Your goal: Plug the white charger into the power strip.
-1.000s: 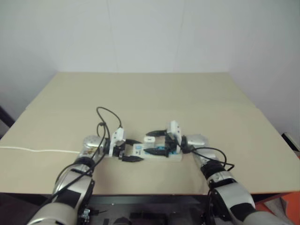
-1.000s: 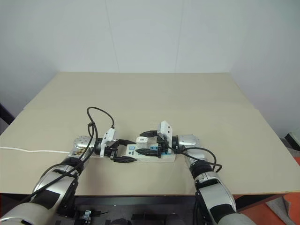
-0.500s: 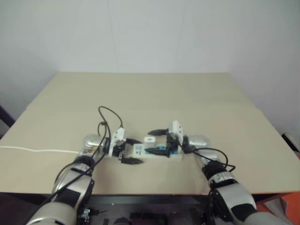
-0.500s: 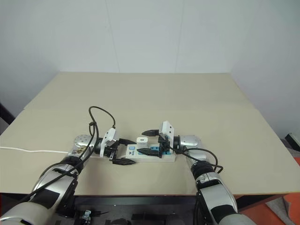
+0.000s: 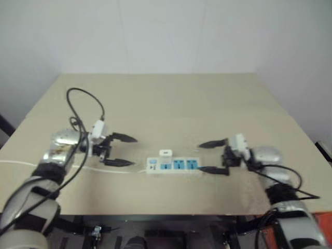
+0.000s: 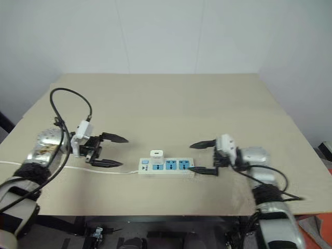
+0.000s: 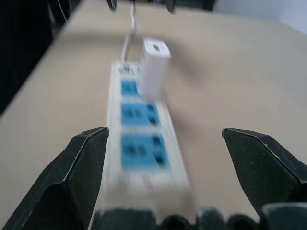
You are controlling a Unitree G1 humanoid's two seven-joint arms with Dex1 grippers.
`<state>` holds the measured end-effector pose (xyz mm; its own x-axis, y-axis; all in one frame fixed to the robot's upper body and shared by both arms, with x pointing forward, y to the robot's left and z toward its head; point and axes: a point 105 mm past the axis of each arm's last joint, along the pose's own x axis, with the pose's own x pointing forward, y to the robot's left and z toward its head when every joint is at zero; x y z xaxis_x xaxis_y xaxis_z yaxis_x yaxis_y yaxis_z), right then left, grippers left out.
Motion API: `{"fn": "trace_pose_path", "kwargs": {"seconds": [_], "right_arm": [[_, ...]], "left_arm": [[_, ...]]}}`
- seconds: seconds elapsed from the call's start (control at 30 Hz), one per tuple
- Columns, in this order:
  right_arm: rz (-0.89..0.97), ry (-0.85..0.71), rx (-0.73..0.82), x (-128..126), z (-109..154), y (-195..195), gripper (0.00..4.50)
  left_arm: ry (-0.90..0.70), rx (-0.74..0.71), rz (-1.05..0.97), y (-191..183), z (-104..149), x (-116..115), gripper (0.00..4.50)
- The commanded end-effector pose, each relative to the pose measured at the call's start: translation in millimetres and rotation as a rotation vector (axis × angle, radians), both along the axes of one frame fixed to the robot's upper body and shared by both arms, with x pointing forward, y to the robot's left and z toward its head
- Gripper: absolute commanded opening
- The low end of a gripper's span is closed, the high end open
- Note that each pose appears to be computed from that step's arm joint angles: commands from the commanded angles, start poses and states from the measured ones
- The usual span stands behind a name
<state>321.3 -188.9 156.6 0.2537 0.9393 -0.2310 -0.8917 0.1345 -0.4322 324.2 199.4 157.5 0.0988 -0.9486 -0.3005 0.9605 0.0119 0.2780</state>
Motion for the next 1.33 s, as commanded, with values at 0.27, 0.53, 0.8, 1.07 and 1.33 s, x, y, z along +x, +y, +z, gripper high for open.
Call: {"fn": "trace_pose_path", "kwargs": {"seconds": [0.27,0.53,0.8,1.07,1.33], "right_arm": [[-0.121,0.043,-0.105,-36,38,-61,4.50],[-0.193,0.050,-0.116,-33,33,-71,4.50],[-0.262,0.053,-0.138,-32,35,-84,4.50],[-0.269,0.056,-0.125,-31,36,-87,4.50],[-0.271,0.047,-0.105,-25,38,-86,4.50]], "left_arm": [[-0.005,-0.091,0.028,20,12,-25,4.45],[0.159,-0.067,0.023,13,5,-33,4.45],[0.128,-0.072,0.068,15,14,-27,4.45],[0.022,-0.051,0.149,10,25,-20,4.45],[0.027,-0.037,0.246,10,25,-16,4.45]]}}
